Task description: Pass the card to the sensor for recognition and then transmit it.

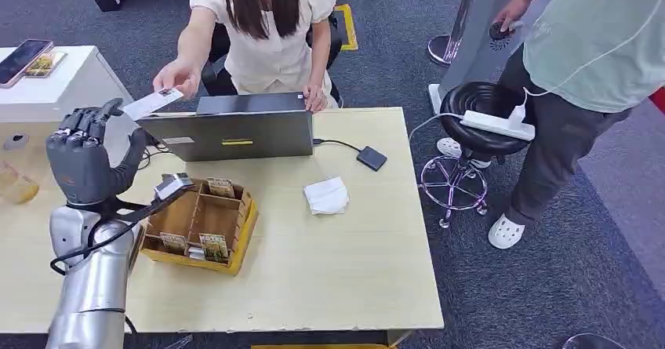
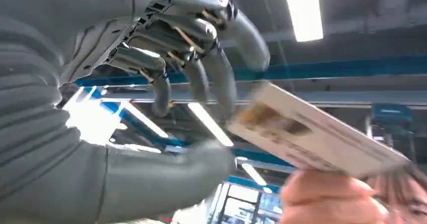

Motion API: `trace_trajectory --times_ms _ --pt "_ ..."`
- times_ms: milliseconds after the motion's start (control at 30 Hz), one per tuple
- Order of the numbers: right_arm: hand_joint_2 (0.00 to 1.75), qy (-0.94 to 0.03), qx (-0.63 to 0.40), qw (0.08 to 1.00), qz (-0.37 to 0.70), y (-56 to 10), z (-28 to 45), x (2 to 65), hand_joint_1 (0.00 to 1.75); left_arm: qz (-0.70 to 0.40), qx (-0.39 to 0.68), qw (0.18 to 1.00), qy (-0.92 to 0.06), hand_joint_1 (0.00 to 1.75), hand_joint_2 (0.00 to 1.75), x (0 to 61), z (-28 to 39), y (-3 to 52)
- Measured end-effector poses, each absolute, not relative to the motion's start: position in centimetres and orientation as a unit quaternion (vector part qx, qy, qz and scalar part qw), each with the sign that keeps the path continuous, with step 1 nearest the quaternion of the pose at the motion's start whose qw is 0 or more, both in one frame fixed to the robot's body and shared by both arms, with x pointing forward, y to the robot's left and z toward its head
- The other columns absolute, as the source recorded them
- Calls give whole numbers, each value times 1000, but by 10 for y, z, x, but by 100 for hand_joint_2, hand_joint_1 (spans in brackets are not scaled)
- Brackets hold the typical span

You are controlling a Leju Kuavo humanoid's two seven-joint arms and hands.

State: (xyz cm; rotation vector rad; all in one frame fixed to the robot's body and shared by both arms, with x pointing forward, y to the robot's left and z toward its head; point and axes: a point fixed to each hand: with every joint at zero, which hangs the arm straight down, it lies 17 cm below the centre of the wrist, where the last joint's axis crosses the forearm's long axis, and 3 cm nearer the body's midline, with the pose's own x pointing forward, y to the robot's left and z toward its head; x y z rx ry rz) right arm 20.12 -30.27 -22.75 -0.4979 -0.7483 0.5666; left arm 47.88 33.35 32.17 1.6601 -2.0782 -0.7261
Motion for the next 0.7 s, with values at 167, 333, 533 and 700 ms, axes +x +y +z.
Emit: trace_trajectory --times_ms 167,333,533,700 --pt "0 -355 -238 864 265 -304 -228 199 0 -228 588 228 -741 0 175 482 315 353" --pt "0 -352 -239 866 263 -305 -229 195 0 -211 583 267 -738 0 175 490 304 374" --pt "0 -352 -239 867 258 -305 -229 194 0 -192 564 327 -734 0 175 501 291 395" --pt "0 -353 -236 869 253 -305 -230 190 0 -326 521 371 -696 0 175 519 258 412"
